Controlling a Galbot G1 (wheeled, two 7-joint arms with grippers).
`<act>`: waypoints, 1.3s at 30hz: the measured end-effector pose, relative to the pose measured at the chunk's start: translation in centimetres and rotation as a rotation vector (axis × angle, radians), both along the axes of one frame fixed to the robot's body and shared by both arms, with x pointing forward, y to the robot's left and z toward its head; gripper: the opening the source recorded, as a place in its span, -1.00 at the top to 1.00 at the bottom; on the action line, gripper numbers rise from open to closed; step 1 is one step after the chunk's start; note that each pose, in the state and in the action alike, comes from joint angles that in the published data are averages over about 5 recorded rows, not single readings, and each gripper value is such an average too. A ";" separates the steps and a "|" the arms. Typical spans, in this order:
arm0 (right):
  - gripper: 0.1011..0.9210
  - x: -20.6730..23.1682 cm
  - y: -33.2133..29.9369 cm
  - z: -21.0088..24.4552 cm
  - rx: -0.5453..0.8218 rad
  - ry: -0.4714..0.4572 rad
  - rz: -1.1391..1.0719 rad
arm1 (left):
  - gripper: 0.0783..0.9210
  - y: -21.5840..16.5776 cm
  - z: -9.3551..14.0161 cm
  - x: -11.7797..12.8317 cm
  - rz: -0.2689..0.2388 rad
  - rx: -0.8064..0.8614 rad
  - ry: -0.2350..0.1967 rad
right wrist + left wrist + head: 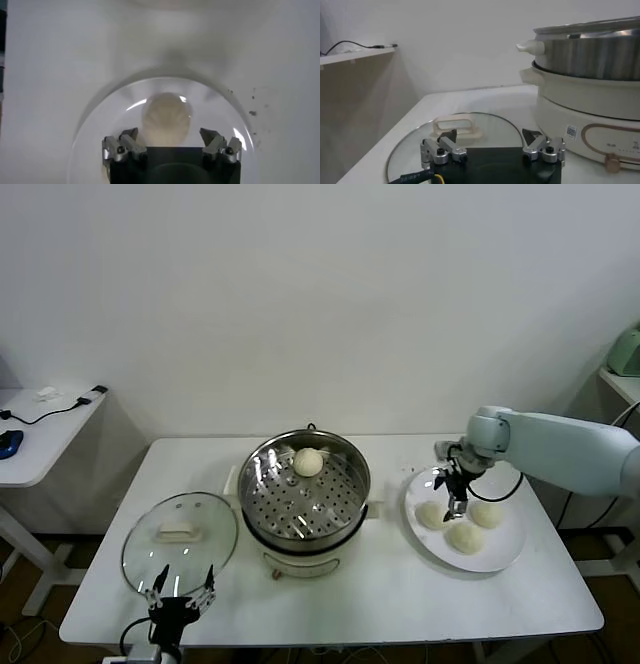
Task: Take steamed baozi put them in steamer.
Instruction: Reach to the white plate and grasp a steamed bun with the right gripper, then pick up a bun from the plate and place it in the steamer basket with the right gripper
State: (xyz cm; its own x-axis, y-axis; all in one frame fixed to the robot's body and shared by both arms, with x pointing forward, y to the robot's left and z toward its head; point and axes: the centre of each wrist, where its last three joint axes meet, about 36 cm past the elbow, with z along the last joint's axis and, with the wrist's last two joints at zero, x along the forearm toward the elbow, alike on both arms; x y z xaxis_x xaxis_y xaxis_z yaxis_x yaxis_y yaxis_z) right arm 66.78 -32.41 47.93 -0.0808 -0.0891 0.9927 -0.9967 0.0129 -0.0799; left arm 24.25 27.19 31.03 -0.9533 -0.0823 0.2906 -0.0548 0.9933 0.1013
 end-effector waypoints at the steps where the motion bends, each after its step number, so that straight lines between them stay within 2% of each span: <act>1: -0.76 0.0 0.1 -0.4 -0.001 0.001 -0.004 | -0.77 0.0 0.0 0.0 0.000 0.000 0.000; 5: -0.74 -0.1 0.2 -1.6 -0.004 0.001 -0.018 | -0.77 -0.1 0.0 0.0 -0.003 -0.001 0.000; 13: -0.34 -0.1 0.3 -2.2 0.002 -0.010 -0.037 | -0.77 -0.2 0.2 -0.1 -0.006 0.001 -0.003; 20: -0.28 0.0 0.3 -0.4 0.020 -0.013 -0.026 | -0.77 -0.2 0.5 -0.4 -0.009 0.004 -0.004; 24: -0.28 0.7 0.6 3.2 0.030 -0.033 -0.006 | -0.77 -0.3 0.7 -0.5 -0.009 0.006 -0.003; 30: -0.28 1.8 3.0 12.1 0.069 -0.080 0.024 | -0.77 -0.2 1.1 -0.5 -0.011 0.009 -0.009; 35: -0.28 1.5 7.9 19.7 0.142 -0.129 0.062 | -0.77 -0.4 1.4 -0.2 -0.017 0.007 -0.018; 39: -0.28 0.4 13.5 23.2 0.195 -0.139 0.106 | -0.77 -0.6 1.6 0.0 -0.024 0.004 -0.024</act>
